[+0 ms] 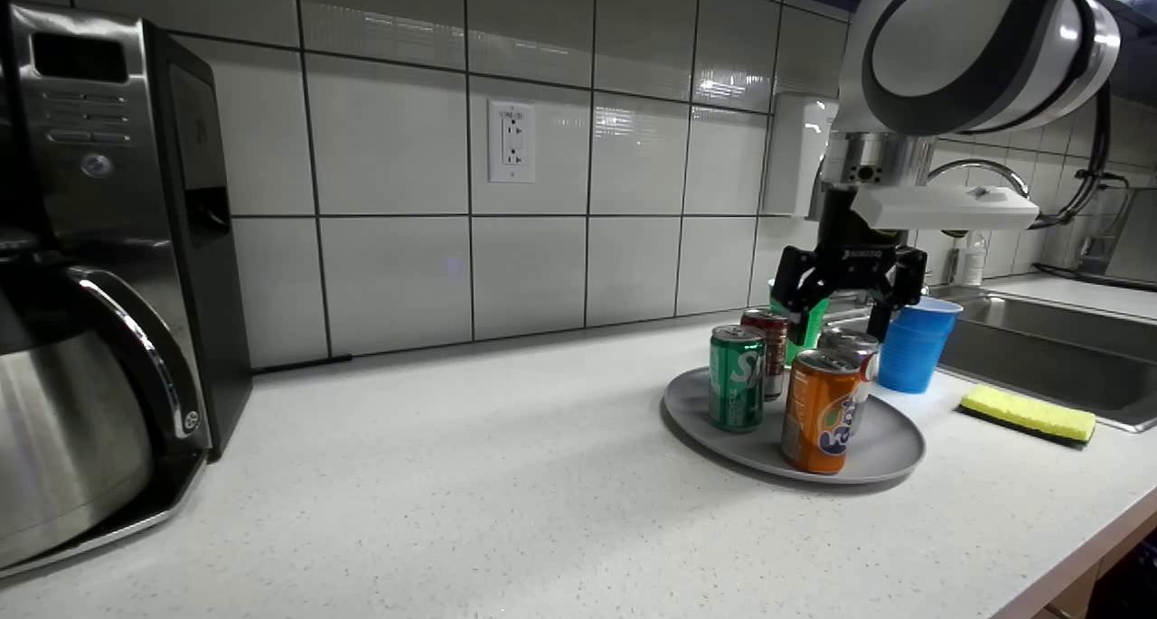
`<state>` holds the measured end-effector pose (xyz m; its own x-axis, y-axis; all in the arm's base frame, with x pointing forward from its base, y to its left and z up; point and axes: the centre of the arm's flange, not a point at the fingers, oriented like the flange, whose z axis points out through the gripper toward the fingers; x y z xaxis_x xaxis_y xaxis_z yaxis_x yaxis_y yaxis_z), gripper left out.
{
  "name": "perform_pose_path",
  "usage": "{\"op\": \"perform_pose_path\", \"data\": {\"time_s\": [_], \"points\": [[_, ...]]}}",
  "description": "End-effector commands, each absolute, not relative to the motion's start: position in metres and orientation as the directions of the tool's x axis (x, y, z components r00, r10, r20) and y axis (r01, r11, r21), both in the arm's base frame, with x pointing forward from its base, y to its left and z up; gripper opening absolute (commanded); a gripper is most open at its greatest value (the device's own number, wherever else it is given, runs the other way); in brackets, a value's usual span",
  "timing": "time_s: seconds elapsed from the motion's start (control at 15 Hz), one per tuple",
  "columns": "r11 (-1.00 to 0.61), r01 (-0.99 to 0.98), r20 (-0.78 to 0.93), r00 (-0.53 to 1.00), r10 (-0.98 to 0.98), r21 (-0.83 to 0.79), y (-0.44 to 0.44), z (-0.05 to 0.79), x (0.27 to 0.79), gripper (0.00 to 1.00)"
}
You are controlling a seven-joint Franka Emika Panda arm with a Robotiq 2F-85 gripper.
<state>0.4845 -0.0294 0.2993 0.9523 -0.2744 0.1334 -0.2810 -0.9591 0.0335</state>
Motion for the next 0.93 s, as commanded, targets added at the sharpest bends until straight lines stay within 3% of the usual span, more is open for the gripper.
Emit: {"op": "perform_pose_path", "data": {"time_s": [0.0,0.87], "points": [[-0.966,-0.257,0.153,0.956,-0.249,0.034,-0.0292,0.3021,0.4914,1.0],[-0.964,-0.264,0.169,0.953,-0.253,0.043,-0.0225,0.3085,0.4824,1.0]]}}
